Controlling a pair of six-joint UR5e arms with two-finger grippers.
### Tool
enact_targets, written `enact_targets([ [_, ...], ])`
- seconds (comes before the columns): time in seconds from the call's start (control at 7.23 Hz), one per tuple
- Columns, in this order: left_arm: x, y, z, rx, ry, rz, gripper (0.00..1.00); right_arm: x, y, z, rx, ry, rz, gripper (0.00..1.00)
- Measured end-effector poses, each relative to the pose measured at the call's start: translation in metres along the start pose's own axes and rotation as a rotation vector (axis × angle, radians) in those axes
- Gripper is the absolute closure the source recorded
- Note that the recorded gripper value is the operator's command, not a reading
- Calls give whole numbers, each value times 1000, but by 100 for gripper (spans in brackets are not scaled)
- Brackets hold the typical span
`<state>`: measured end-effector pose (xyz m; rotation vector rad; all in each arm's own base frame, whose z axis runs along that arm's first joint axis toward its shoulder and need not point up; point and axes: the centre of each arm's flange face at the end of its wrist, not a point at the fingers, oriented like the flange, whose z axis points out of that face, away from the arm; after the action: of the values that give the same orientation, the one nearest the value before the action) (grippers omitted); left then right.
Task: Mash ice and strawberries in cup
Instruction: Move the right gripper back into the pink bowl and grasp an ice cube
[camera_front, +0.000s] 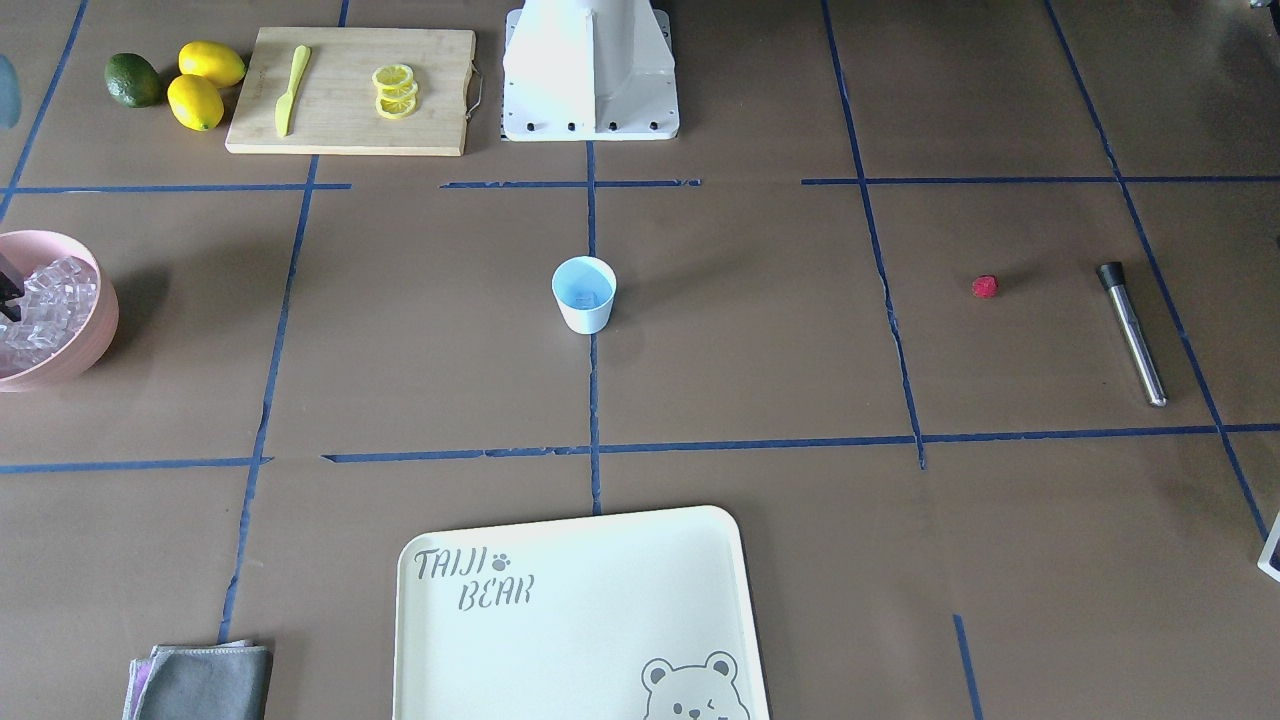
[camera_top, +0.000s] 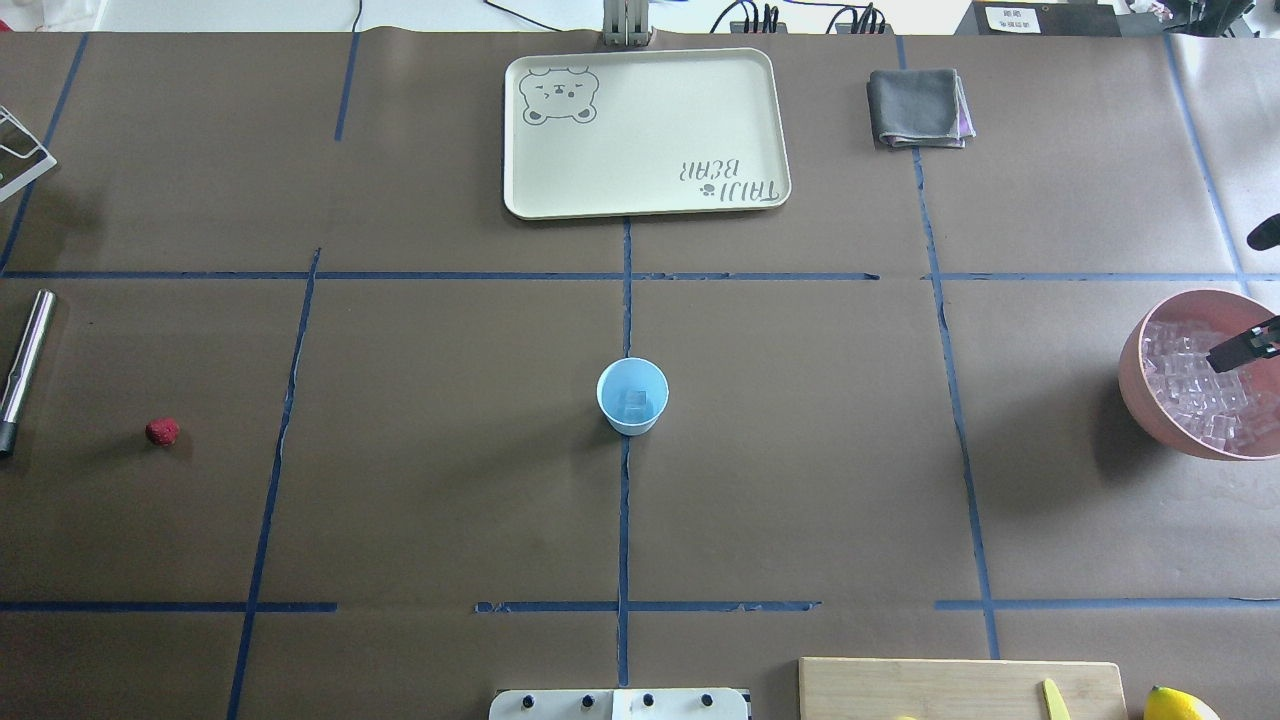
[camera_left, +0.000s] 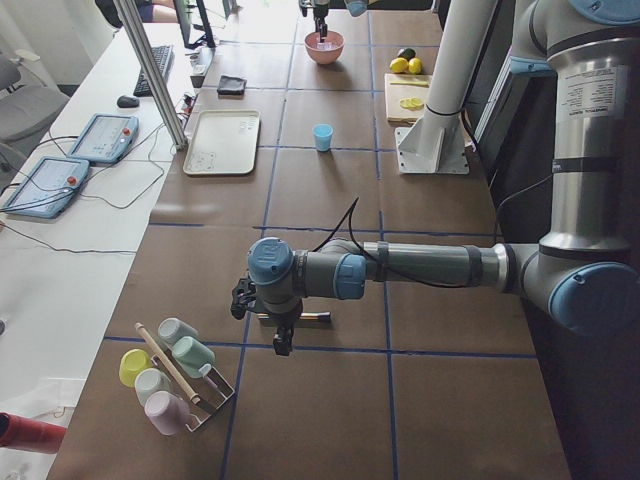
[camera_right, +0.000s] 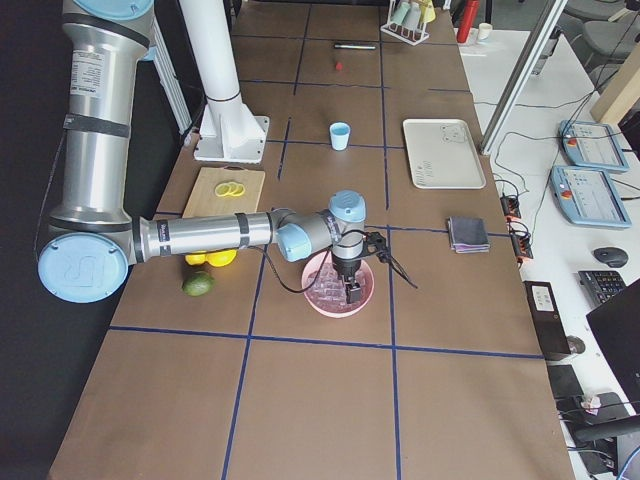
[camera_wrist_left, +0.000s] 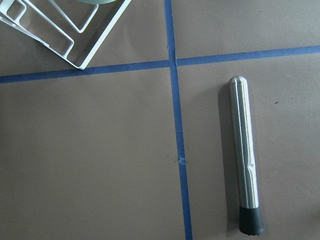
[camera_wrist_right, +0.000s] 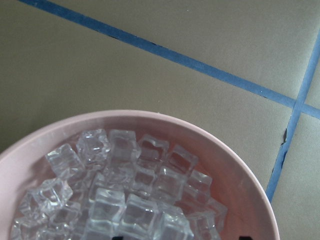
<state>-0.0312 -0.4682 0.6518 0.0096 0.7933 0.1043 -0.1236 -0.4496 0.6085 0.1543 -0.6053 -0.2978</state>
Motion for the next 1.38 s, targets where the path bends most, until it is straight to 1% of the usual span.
enact_targets([
  [0.42, 0, 0, 0, 1, 0, 1, 0, -6, 0, 5, -11, -4, 1, 36],
  [0.55, 0, 0, 0, 0, 0, 1, 0, -6, 1, 7, -16, -4, 1, 43],
  [0.69, 0, 0, 0, -1, 0, 0, 0, -5, 2, 9, -20, -2, 3, 52],
  [1.11, 0, 0, 1, -1, 0, 1, 0, -5, 0, 11, -20, -1, 1, 89],
  [1.25, 0, 0, 1, -1, 0, 1, 0, -6, -1, 10, -18, -1, 0, 96],
  [1.38, 0, 0, 1, -1, 0, 1, 0, -6, -2, 9, -15, -3, -2, 97],
])
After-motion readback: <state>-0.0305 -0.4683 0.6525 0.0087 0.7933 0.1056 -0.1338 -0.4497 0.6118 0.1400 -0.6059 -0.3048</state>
